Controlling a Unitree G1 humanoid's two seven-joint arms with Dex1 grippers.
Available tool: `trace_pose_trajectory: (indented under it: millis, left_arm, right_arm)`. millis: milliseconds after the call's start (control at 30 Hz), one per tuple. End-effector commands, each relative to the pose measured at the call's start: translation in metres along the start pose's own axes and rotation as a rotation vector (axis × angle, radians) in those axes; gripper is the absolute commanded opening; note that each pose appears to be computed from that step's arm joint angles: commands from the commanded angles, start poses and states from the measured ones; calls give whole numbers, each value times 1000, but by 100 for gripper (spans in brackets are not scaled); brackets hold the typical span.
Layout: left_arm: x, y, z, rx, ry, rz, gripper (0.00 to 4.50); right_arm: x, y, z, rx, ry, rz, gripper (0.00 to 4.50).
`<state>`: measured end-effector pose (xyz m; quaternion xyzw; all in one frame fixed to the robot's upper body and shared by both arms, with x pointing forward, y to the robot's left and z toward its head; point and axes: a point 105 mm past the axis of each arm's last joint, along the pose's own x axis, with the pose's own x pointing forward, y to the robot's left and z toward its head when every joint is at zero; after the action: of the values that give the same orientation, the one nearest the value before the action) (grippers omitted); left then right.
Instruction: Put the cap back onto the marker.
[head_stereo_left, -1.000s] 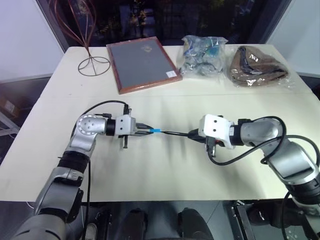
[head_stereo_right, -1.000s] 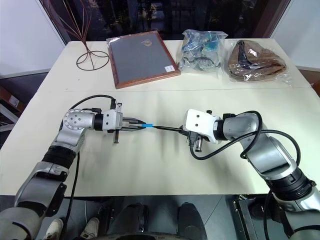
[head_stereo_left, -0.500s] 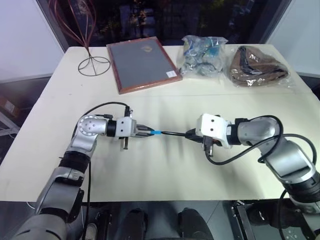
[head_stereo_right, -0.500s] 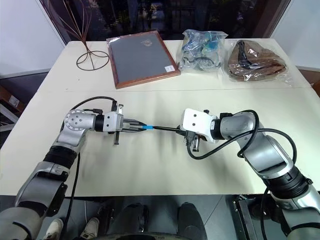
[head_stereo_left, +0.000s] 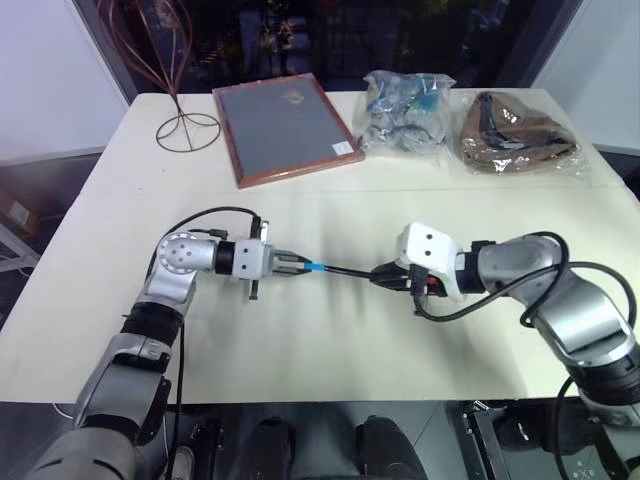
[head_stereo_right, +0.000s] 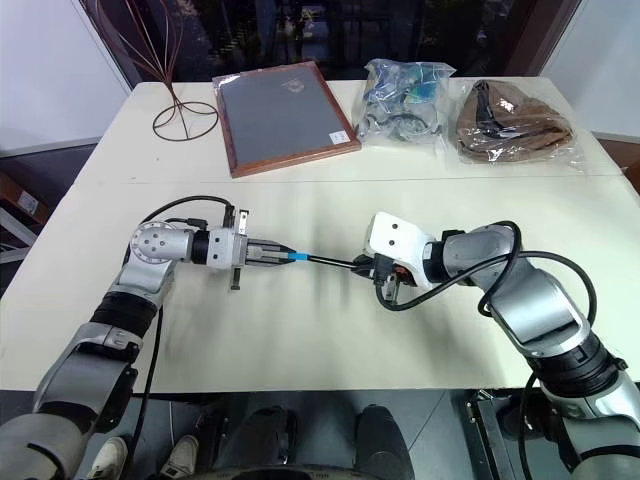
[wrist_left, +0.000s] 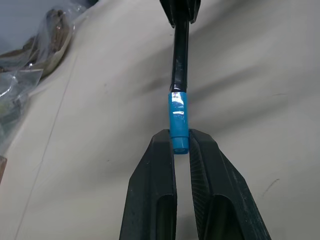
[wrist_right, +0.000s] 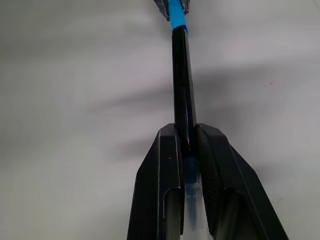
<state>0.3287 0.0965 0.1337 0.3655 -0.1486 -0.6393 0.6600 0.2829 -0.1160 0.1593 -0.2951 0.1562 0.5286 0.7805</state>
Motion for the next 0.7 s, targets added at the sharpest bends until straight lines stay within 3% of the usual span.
trace_pose_trajectory:
  millis: [33,700]
  left_arm:
    - [0,6,5,50,-10,13,0]
    - [-1,-1,3,98,-8,11,0]
  right_arm:
    - [0,21,25,-48,-89,132,6]
    - [7,24,26,-14,-89,213,6]
